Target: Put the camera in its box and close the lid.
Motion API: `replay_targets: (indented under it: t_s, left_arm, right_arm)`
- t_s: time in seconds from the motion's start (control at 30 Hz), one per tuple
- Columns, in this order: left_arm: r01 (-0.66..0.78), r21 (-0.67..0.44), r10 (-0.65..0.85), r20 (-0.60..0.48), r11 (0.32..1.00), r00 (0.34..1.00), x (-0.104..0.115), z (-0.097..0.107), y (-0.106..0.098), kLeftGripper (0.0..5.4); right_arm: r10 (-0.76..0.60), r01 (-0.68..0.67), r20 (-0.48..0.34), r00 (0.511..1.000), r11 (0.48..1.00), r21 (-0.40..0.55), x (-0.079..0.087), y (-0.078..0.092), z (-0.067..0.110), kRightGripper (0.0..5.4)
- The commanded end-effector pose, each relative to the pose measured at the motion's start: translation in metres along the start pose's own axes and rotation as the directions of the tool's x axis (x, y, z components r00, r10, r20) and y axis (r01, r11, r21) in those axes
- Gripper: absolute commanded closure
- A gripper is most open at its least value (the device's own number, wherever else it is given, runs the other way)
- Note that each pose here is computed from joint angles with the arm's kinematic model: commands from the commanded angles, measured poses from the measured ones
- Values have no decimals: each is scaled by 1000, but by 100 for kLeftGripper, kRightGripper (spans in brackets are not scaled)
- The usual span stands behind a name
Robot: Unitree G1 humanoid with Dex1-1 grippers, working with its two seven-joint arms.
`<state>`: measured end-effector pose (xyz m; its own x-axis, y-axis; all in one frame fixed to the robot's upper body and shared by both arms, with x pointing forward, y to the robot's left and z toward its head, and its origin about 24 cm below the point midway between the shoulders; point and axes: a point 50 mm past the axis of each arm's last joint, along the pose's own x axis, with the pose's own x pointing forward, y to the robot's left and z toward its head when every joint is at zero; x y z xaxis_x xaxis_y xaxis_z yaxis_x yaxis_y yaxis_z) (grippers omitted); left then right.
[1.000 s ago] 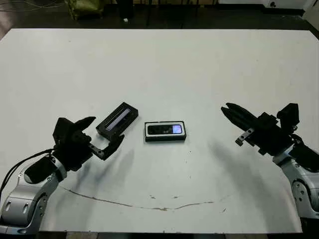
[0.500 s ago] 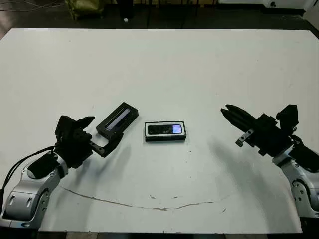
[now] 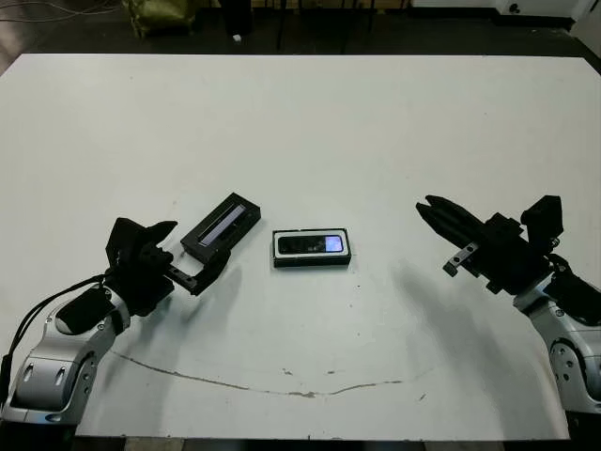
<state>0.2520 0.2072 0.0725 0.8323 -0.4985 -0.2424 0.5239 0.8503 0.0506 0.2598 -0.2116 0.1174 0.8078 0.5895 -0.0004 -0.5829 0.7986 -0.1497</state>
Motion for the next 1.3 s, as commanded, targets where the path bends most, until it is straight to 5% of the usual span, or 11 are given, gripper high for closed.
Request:
replay_targets:
  t_s: [0.03,0.7,1.17,1.3]
  left_arm:
    - [15,-13,-15,-42,1000,999,1,-6,1,3]
    - [14,64,-8,-91,998,996,1,-10,2,3]
    - [9,51,-3,-116,999,993,2,-16,2,3]
    - [16,-41,-22,-134,999,991,3,-19,2,3]
  right_arm:
    - [-2,3,-39,999,1000,17,-4,0,-7,540]
    - [-7,8,-46,999,1000,20,-5,2,-4,540]
    - [-10,11,-54,999,1000,29,-5,2,-4,540]
    - [-2,3,-42,999,1000,30,-4,1,-5,540]
